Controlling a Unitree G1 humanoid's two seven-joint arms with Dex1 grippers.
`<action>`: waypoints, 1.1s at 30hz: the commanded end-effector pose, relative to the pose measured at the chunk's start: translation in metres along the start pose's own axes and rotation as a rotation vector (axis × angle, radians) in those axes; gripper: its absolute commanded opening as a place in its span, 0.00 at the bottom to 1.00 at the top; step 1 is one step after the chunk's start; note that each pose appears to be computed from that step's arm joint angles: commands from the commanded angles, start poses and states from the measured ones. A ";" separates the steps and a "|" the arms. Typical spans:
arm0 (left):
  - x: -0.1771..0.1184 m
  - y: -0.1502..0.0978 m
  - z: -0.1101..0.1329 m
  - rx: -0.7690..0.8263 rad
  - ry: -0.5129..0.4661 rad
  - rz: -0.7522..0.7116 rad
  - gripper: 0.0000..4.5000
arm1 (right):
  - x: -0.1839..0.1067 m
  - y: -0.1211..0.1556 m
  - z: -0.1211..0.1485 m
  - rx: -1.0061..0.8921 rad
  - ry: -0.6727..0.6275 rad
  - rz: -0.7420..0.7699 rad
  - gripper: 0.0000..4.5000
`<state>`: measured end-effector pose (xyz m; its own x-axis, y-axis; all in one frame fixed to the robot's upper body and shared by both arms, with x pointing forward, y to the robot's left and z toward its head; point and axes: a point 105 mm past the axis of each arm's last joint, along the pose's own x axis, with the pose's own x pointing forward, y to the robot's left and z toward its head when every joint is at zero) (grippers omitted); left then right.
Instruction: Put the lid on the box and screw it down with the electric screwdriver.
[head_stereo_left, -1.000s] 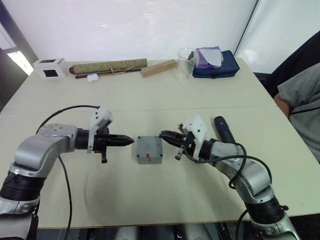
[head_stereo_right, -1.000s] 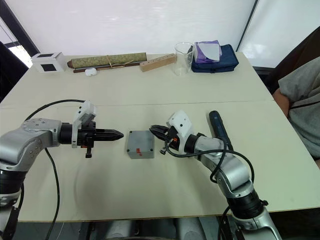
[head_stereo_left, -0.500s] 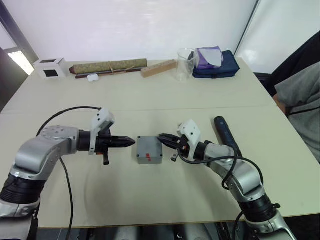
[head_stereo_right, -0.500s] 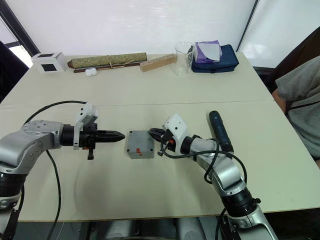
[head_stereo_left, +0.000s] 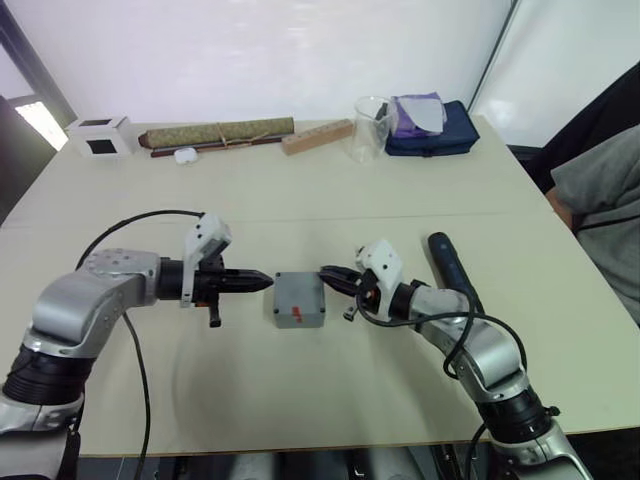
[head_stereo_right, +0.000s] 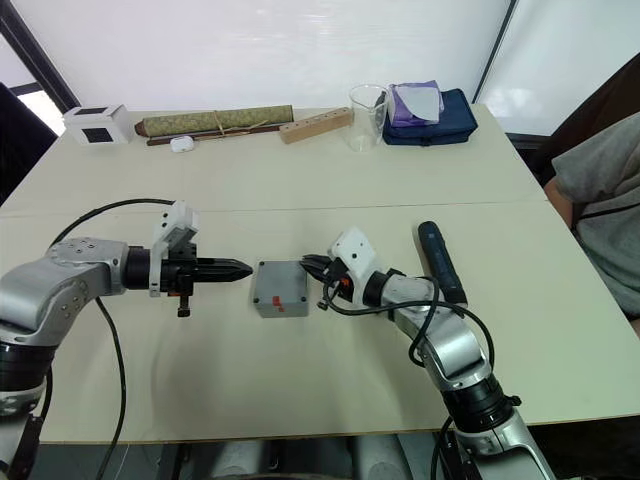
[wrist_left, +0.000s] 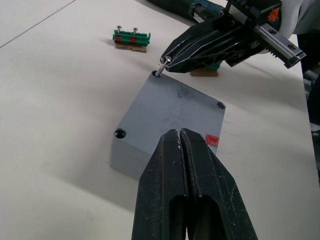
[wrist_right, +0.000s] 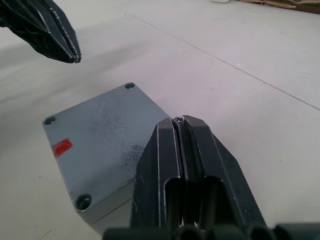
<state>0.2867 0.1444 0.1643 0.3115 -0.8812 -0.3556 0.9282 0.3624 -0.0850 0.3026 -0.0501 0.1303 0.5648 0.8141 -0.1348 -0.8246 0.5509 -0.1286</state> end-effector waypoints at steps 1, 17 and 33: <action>-0.001 -0.002 0.010 0.032 -0.022 -0.007 0.00 | 0.000 -0.002 0.011 -0.025 -0.037 -0.007 0.00; 0.004 -0.004 0.015 0.042 -0.039 -0.024 0.00 | -0.001 -0.004 0.009 -0.026 -0.009 -0.017 0.66; 0.032 -0.038 0.061 0.279 -0.069 -0.255 0.00 | -0.114 -0.082 0.067 0.230 0.095 -0.388 0.99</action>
<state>0.2827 0.0920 0.2045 0.1268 -0.9520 -0.2787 0.9919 0.1252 0.0238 0.3049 -0.1530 0.2118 0.8007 0.5838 -0.1346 -0.5900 0.8074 -0.0076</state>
